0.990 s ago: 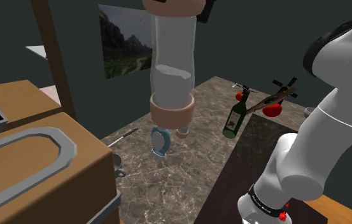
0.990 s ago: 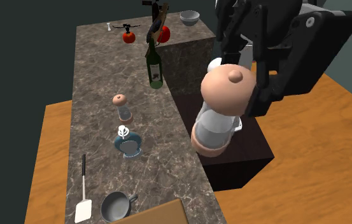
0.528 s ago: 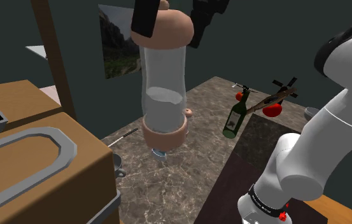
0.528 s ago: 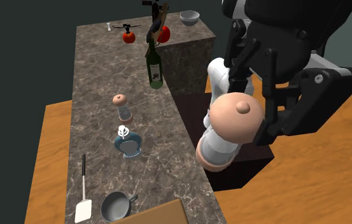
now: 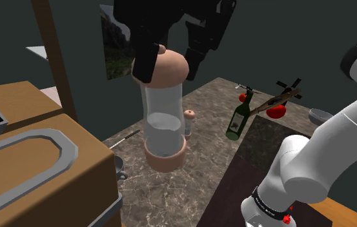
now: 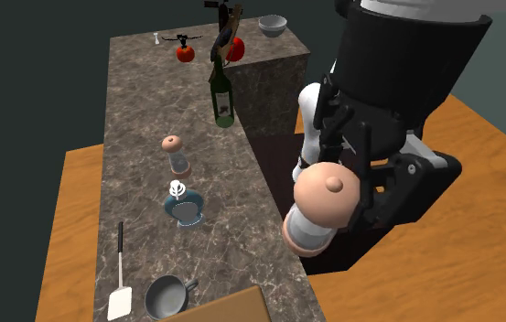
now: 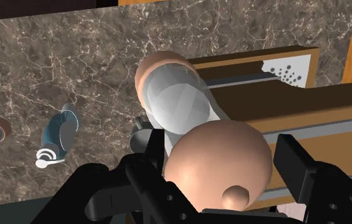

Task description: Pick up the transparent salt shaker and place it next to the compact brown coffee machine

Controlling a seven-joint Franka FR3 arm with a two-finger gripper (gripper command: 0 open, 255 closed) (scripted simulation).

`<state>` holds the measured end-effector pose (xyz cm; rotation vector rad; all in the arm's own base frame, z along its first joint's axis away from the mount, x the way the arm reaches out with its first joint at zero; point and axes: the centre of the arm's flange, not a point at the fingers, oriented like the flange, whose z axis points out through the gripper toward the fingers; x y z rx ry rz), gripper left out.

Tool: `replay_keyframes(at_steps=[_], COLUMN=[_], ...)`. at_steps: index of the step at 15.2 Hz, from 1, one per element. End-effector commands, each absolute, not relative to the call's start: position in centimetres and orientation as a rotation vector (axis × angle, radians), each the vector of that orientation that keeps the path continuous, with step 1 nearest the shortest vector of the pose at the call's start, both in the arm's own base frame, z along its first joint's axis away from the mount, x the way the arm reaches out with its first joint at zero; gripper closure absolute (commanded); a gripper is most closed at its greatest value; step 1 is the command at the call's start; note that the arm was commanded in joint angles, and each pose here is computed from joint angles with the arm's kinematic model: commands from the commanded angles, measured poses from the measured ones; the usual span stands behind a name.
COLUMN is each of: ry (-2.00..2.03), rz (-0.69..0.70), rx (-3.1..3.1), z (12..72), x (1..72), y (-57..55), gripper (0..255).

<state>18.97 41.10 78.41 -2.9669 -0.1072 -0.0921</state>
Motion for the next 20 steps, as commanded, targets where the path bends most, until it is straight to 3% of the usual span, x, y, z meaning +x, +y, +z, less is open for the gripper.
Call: replay_keyframes(at_steps=[1, 20], ry=[-0.106, -0.106], rz=[-0.092, -0.092], rx=[-2.966, -2.966], z=[77.2, 67.2], x=[19.1, 19.1], y=[41.0, 41.0], gripper=[255, 255])
